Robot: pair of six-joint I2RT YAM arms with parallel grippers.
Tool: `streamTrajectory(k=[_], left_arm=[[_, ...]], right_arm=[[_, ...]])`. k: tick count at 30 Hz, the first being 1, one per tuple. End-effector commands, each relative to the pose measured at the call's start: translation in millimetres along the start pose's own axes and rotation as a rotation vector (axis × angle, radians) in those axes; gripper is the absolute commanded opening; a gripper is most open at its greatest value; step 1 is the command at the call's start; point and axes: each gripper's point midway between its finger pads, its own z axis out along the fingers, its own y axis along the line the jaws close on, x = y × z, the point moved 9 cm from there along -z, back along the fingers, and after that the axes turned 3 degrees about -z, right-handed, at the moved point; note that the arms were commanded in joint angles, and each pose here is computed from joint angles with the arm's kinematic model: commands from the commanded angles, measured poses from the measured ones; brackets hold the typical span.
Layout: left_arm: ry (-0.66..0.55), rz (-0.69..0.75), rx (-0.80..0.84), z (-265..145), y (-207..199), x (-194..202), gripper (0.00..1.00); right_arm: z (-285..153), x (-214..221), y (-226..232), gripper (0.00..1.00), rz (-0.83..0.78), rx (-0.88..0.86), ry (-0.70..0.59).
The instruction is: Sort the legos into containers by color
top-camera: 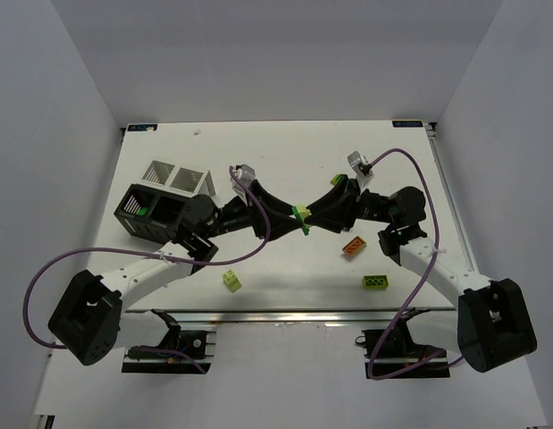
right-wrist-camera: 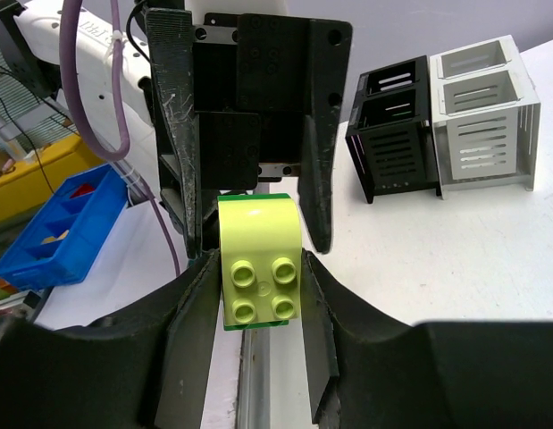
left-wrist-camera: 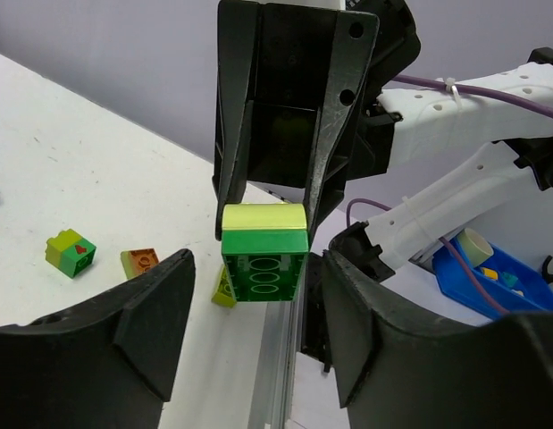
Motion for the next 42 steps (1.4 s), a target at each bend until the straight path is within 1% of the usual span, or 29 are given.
streamTrajectory(k=[1,11,15,16,18,19,22,25,27,28,32,42], left_arm=[[0.013,0.002,0.033,-0.9,-4.3,2.7,0.67],[0.044,-0.008,0.032,0.3,-1.7,5.7,0.49],[0.048,-0.007,0.033,-0.1,-1.7,6.2,0.36],[0.048,-0.004,0.035,-0.1,-2.2,5.6,0.28],[0.056,0.003,0.027,0.3,-1.6,4.9,0.22],[0.066,0.005,0.017,-0.1,0.0,6.4,0.15],[0.071,0.017,0.008,-0.3,-0.1,5.1,0.06],[0.083,0.035,-0.005,-1.3,0.4,4.7,0.0],[0.089,0.062,-0.027,-1.0,1.5,1.0,0.0],[0.115,0.081,-0.056,-3.0,4.8,3.4,0.0],[0.109,0.136,-0.122,-11.9,5.6,-5.0,0.0],[0.095,0.151,-0.238,-27.1,22.7,-20.0,0.0]], right_arm=[[1.7,-1.9,-1.4,0.0,-0.046,0.004,-0.012],[0.5,-0.9,-2.0,0.0,-0.08,0.017,-0.005],[0.4,-0.2,-2.9,0.0,-0.081,0.021,-0.003],[0.4,-0.4,-2.8,0.0,-0.082,0.022,-0.004],[0.4,-0.4,-3.1,0.0,-0.085,0.024,-0.004],[0.4,-0.2,-3.3,0.0,-0.087,0.024,-0.004],[-0.1,-0.3,-3.2,0.0,-0.089,0.025,-0.002],[-0.5,-1.2,-1.8,0.0,-0.098,0.025,-0.002],[-2.0,-2.6,-1.7,0.0,-0.108,0.032,-0.005],[-2.7,-3.3,-1.7,0.0,-0.113,0.034,-0.006],[-6.6,-4.1,-3.5,0.0,-0.117,0.052,-0.01],[-12.2,-2.9,-8.6,0.0,-0.108,0.083,-0.017]])
